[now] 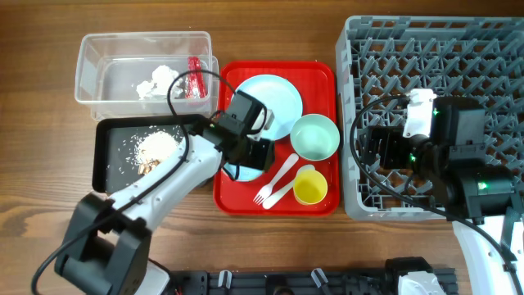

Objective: Sort waste into correct bins and load items into the dishwasher rack
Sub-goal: 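Set the empty light blue bowl back on the red tray, then grasp the yellow cup with left gripper and lift it, then hand the yellow cup from left gripper to right gripper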

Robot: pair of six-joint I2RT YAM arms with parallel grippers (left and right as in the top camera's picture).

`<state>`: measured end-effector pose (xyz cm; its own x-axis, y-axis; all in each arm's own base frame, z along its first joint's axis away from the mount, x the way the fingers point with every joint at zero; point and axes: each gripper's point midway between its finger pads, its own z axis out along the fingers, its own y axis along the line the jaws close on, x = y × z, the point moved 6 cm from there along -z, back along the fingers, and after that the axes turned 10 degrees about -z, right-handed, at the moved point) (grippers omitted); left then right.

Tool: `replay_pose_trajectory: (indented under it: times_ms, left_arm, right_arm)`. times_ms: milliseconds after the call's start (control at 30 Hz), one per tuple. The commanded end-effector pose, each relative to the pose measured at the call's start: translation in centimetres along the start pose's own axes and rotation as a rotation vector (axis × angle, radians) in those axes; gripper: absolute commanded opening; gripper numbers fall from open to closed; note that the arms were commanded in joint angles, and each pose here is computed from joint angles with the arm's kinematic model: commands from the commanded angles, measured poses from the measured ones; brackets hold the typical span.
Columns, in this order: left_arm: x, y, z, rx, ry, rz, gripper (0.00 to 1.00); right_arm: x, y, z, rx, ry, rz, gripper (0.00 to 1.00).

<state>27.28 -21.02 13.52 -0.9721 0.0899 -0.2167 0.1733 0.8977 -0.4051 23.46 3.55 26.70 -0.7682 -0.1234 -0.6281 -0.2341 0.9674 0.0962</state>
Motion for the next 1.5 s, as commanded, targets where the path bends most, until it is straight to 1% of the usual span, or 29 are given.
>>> replay_pose_trajectory:
  times_ms: [0, 67, 167, 233, 300, 367, 400, 467, 500, 533, 600, 667, 700, 733, 767, 800, 833, 867, 900, 967, 1000, 1067, 1100, 1167, 1233, 1333, 1367, 1400, 1467]
  left_arm:
    - [-1.1, -4.2, -4.2, 0.222, -0.049, 0.059, 0.47]
    - [-0.1, -4.5, -3.8, 0.238, 0.007, 0.058, 0.45]
    - [1.9, -5.5, -2.5, 0.218, 0.088, 0.089, 0.49]
    - [3.3, -5.7, -0.7, 0.138, 0.136, 0.117, 0.49]
    - [4.7, -5.9, 1.5, 0.089, 0.200, 0.141, 0.49]
    - [5.3, -5.4, 3.1, 0.035, 0.232, 0.143, 0.46]
    - [5.4, -4.8, 4.2, -0.018, 0.238, 0.143, 0.38]
    - [5.1, -4.3, 4.7, -0.041, 0.229, 0.109, 0.07]
    - [4.6, -4.3, 4.4, -0.035, 0.213, 0.100, 0.04]
    - [4.0, -4.3, 3.9, -0.027, 0.194, 0.092, 0.04]
    - [2.5, -4.8, 1.8, 0.040, 0.165, 0.062, 0.04]
    - [0.9, -5.3, -1.4, 0.181, 0.130, 0.024, 0.04]
    - [-0.1, -5.1, -2.8, 0.234, 0.096, 0.002, 0.04]
    - [-2.3, -3.9, -5.1, 0.335, 0.028, -0.044, 0.04]
    - [-4.2, -2.4, -6.3, 0.400, -0.023, -0.119, 0.04]
    - [-5.7, -0.8, -6.7, 0.410, -0.063, -0.194, 0.04]
    - [-7.3, 0.9, -6.9, 0.432, -0.099, -0.285, 0.04]
    - [-8.5, 2.1, -7.0, 0.497, -0.103, -0.334, 0.04]
    - [-9.4, 2.2, -7.3, 0.670, -0.063, -0.311, 0.04]
    - [-9.6, 1.8, -7.3, 0.906, 0.042, -0.236, 0.04]
    - [-9.4, 1.7, -6.9, 0.972, 0.095, -0.222, 0.04]
    - [-8.9, 1.3, -5.9, 1.022, 0.169, -0.229, 0.04]
    - [-8.6, 0.9, -5.3, 1.020, 0.189, -0.227, 0.04]
    - [-8.3, 0.1, -5.1, 1.023, 0.206, -0.210, 0.04]
    - [-7.9, -0.7, -4.8, 1.025, 0.224, -0.194, 0.04]
    - [-7.5, -1.5, -4.5, 1.025, 0.245, -0.179, 0.04]
    - [-7.5, -1.7, -4.4, 1.023, 0.246, -0.177, 0.04]
    - [-7.5, -1.7, -4.4, 1.019, 0.245, -0.178, 0.04]
    - [-7.5, -1.7, -4.3, 1.018, 0.244, -0.178, 0.04]
  right_arm:
    - [-0.6, 0.2, -0.5, -0.014, -0.021, -0.020, 1.00]
    - [-0.6, 0.2, -0.5, -0.014, -0.021, -0.020, 1.00]
    - [-0.6, 0.2, -0.5, -0.014, -0.021, -0.020, 1.00]
    - [-0.5, 0.2, -0.5, -0.014, -0.019, -0.019, 1.00]
    - [-0.3, 0.2, -0.5, -0.015, -0.008, -0.017, 1.00]
    - [-0.1, 0.2, -0.5, -0.016, 0.002, -0.016, 1.00]
    - [-0.1, 0.2, -0.5, -0.016, 0.006, -0.015, 1.00]
    - [0.0, 0.2, -0.5, -0.016, 0.008, -0.015, 1.00]
    - [0.0, 0.2, -0.5, -0.015, 0.008, -0.017, 1.00]
    - [0.0, -0.2, -0.5, 0.020, 0.011, -0.015, 1.00]
    - [0.1, -1.0, -0.5, 0.092, 0.016, -0.013, 1.00]
    - [0.0, -1.9, -0.6, 0.171, 0.015, 0.002, 1.00]
    - [-0.1, -2.6, -0.8, 0.240, 0.009, 0.037, 1.00]
    - [-0.4, -3.2, -0.9, 0.291, -0.017, 0.090, 1.00]
    - [-0.9, -3.2, -0.7, 0.284, -0.041, 0.129, 1.00]
    - [-1.2, -2.8, -0.3, 0.241, -0.051, 0.143, 1.00]
    - [-1.7, -1.9, 0.5, 0.143, -0.050, 0.129, 1.00]
    - [-1.9, -0.6, 1.4, 0.013, -0.034, 0.092, 1.00]
    - [-2.1, 2.0, 2.6, -0.249, -0.008, -0.011, 1.00]
    - [-2.1, 5.0, 3.7, -0.607, 0.002, -0.118, 1.00]
    - [-2.1, 5.7, 4.2, -0.706, -0.002, -0.143, 1.00]
    - [-2.0, 6.2, 5.8, -0.830, 0.000, -0.166, 1.00]
    - [-2.2, 6.3, 6.8, -0.878, -0.007, -0.169, 1.00]
    - [-2.8, 6.8, 7.6, -1.006, -0.069, -0.191, 1.00]
    - [-3.7, 6.9, 8.5, -1.094, -0.130, -0.196, 1.00]
    - [-4.8, 7.4, 7.7, -1.243, -0.241, -0.227, 1.00]
    - [-5.0, 7.4, 7.4, -1.268, -0.259, -0.233, 0.99]
    - [-5.1, 7.5, 7.2, -1.284, -0.269, -0.235, 0.97]
    - [-5.1, 7.5, 7.2, -1.287, -0.239, -0.197, 0.87]
